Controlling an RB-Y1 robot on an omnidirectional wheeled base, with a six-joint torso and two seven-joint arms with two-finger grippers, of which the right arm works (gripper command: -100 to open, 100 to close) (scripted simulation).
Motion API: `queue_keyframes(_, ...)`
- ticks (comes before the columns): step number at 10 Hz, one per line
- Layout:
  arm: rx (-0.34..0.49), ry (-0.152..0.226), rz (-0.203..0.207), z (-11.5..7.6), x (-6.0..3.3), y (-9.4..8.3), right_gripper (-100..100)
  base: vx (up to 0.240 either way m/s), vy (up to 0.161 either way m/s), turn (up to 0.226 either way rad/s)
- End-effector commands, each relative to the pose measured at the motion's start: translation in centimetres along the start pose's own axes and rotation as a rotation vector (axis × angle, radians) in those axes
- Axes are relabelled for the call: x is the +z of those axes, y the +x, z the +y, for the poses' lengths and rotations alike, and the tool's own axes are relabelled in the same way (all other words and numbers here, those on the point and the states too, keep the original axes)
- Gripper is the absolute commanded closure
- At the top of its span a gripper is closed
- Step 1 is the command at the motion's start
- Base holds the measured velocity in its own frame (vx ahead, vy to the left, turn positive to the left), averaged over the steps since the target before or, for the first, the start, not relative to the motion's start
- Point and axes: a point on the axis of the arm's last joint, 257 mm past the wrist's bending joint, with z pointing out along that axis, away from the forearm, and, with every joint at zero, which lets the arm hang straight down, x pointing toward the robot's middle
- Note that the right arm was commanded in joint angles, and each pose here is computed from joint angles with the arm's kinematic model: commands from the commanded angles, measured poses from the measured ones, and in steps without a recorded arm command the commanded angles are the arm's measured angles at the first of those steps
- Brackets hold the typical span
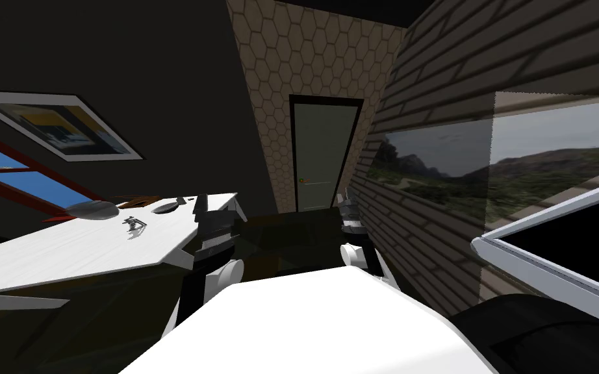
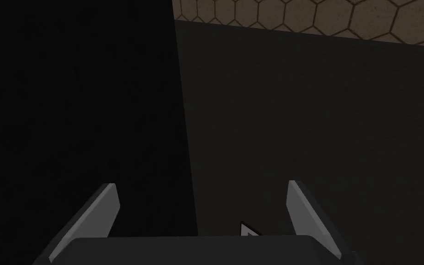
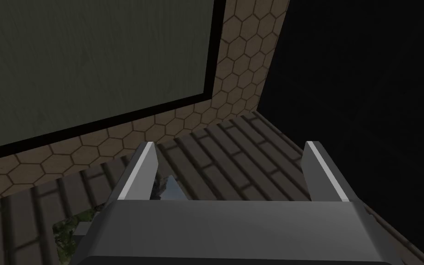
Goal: Pull the door open
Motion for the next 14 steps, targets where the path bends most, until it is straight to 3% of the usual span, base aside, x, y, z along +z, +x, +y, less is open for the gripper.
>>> queue_keyframes(1,0.003,0.017,0.009,-1.3,-0.09,0.2,-100,0.100,0.002,0.023)
queue_keyframes(6,0.010,0.069,0.032,-5.1,-0.46,0.7,-100,0.160,0.016,0.024)
queue_keyframes(14,0.018,0.149,0.060,-10.7,-1.28,1.1,-100,0.094,0.011,0.022)
